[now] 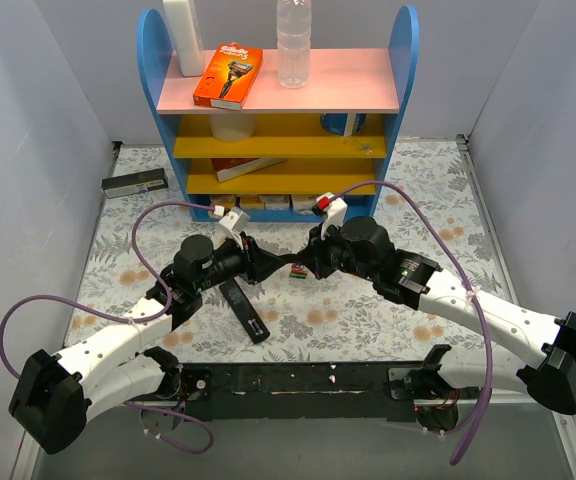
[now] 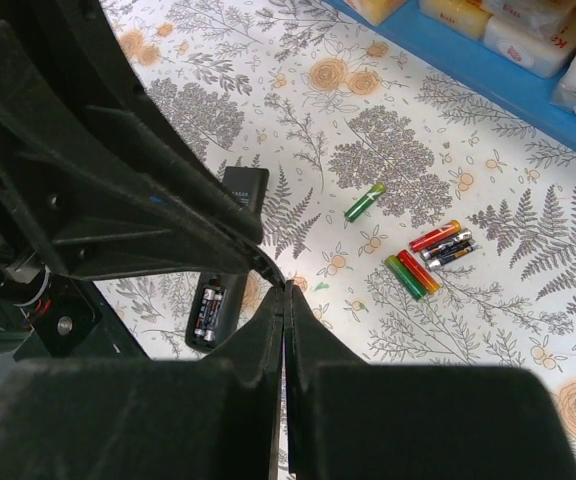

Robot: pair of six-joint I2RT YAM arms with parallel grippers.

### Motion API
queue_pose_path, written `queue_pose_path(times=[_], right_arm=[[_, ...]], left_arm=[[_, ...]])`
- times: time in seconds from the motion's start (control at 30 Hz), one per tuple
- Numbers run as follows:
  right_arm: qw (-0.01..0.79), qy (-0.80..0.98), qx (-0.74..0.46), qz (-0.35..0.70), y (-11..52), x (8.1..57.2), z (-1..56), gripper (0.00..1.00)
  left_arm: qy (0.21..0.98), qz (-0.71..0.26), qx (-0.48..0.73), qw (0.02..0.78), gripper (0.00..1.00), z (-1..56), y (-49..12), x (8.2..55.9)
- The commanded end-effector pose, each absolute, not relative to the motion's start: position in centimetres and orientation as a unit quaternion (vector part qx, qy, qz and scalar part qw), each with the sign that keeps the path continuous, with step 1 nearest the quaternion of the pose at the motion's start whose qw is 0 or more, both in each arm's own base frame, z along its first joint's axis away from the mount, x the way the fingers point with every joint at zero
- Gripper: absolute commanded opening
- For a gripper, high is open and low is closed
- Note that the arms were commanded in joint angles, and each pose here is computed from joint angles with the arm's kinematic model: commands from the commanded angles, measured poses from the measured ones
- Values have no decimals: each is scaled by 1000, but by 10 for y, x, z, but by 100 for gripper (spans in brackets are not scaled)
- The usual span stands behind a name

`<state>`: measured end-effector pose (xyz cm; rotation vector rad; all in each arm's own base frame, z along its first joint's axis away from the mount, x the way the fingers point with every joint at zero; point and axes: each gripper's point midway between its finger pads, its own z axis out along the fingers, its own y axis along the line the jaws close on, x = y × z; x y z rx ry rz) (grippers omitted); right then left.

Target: Load the batteries into the remote control

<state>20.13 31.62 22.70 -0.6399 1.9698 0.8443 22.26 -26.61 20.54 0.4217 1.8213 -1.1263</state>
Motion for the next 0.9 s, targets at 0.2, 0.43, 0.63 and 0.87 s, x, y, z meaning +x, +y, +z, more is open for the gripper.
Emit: queue_pose_path(times=[0.2, 0.43, 0.63, 0.87], right_arm=[[424, 772, -299, 368, 324, 194, 253, 12], [363, 783, -354, 360, 316, 178, 269, 71], [283, 805, -356, 381, 308, 175, 281, 89], [193, 774, -355, 487, 324, 165, 295, 91]], left_arm=[[692, -463, 271, 483, 0, 229, -273, 206], [668, -434, 356, 488, 0, 231, -271, 197], [598, -390, 439, 545, 0, 251, -263, 189], [534, -364, 494, 581, 0, 273, -260, 180]])
